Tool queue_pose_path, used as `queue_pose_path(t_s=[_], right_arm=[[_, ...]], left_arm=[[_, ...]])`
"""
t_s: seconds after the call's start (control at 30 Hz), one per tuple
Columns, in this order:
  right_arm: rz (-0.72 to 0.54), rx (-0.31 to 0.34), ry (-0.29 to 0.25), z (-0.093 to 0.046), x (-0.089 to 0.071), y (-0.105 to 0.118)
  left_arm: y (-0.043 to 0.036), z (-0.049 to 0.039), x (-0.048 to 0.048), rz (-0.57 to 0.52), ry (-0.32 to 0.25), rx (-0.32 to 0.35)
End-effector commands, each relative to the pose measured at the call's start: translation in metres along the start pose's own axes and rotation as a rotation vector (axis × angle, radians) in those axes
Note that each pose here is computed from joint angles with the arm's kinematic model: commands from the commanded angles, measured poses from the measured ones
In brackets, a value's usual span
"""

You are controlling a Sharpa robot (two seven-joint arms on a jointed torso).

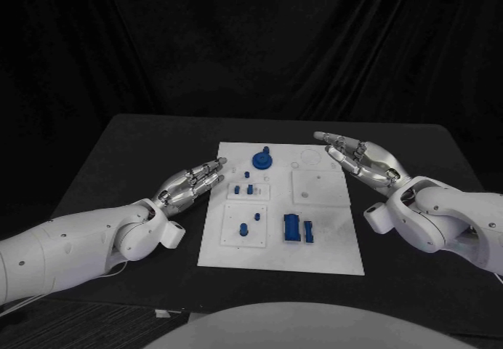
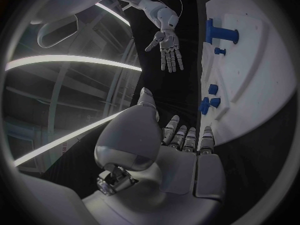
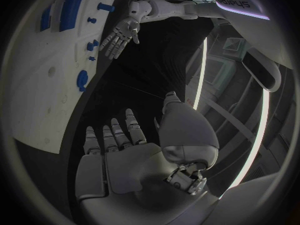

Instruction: Assemble the parts on the task board

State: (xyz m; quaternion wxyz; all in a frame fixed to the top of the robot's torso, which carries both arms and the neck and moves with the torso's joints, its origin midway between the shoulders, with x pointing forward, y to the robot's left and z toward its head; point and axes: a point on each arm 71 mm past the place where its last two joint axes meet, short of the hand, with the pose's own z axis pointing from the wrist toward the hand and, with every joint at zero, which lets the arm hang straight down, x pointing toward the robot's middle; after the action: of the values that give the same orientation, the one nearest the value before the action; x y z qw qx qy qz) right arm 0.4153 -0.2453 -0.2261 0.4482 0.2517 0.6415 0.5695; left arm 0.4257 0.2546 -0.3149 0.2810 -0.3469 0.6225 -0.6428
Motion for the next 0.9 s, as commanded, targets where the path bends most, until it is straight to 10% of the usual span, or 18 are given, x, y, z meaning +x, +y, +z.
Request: queue_pose_path(t_s=[0.03, 0.2, 0.23, 0.37, 0.9], right_arm=[[0.067, -0.109, -0.003, -0.001, 0.0, 0.005], [0.074, -0.11, 0.003, 0.0, 0.0, 0.003], [0.033, -0.063, -0.004, 0.001, -0.001, 0.001], [0.042, -0.061, -0.029, 0.005, 0.0, 0.002], [0.239, 0.077, -0.434, 0.059, 0.016, 0.005]], left_arm=[[-0.0202, -0.0042, 0.0016, 0.067, -0.02, 0.275], [-0.0221, -0.0064, 0.0015, 0.081, -0.033, 0.288], [-0.0018, -0.0038, -0.0002, 0.035, -0.02, 0.001], [-0.0039, -0.0013, 0.0006, 0.04, -0.035, 0.005], [-0.0475, 0.0411, 0.0176, 0.091, -0.346, 0.059]])
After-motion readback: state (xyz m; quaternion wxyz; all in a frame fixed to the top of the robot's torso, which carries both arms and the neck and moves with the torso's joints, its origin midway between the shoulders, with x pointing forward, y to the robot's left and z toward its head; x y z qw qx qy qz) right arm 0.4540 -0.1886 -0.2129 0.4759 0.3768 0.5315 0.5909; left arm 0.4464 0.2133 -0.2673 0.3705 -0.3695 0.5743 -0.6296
